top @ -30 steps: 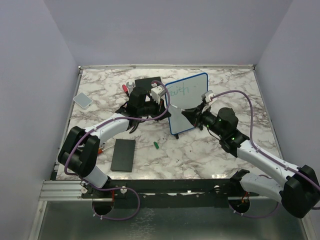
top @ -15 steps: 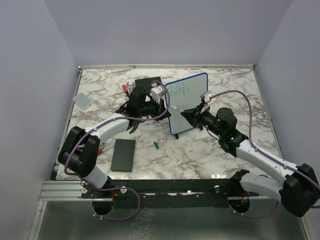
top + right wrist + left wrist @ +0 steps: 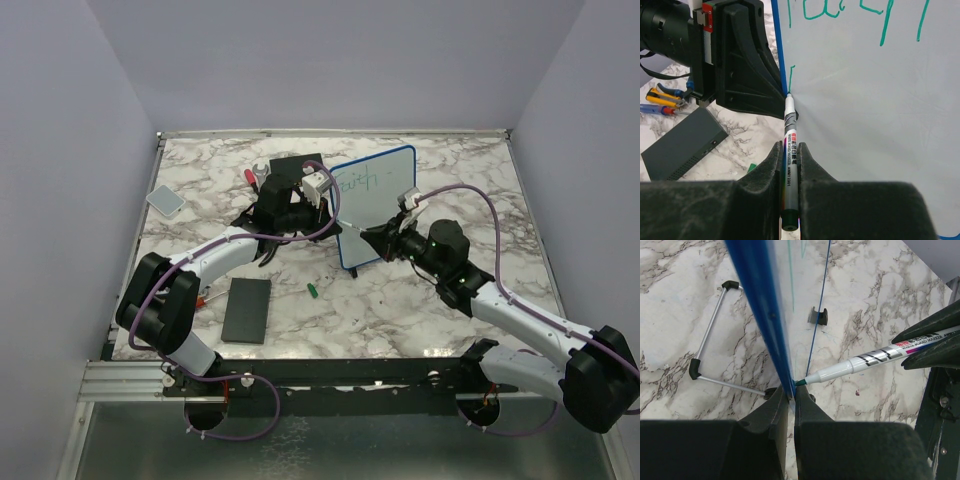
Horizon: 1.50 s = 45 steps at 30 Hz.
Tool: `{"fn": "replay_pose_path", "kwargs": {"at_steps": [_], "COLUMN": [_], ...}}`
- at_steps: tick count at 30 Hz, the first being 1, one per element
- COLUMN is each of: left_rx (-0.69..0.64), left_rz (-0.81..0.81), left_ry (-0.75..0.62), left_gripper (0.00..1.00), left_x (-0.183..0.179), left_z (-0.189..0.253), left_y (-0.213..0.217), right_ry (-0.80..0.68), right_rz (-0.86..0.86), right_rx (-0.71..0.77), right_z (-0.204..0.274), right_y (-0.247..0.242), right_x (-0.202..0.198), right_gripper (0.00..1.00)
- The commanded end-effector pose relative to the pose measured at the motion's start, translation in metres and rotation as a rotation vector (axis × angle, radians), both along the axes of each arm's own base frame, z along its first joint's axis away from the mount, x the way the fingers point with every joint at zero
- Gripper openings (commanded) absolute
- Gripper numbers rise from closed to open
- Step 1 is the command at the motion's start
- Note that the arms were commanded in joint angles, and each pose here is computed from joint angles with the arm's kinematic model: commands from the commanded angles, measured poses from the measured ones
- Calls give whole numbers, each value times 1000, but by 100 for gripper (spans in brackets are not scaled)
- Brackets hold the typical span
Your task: Write a sentence on the whiteboard
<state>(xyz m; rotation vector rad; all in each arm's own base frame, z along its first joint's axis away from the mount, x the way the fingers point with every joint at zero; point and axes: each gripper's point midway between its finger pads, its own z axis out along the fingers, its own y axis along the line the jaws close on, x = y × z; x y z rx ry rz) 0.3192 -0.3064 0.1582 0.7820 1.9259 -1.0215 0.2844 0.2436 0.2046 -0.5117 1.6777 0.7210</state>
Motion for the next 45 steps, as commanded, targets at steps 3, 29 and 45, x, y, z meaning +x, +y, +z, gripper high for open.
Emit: {"fn": "replay_pose_path", "kwargs": {"at_steps": [3,29,45], "left_rx": [84,82,83], "left_rz": [11,10,12], "left_ry": [46,45,48], "left_gripper": [0,0,0], "left_x": [-5,-5,-5], "left_z": [-26,-25,-25], "left_y": [7,7,7], "right_ry": [-16,-13,29], "right_rz": [-70,-137,-114], "right_rx": [19,21,-11], "right_z": [5,5,-11], "right_y": [-6,-18,-21], "right_x": [9,11,0], "right_gripper": [1,1,1]}}
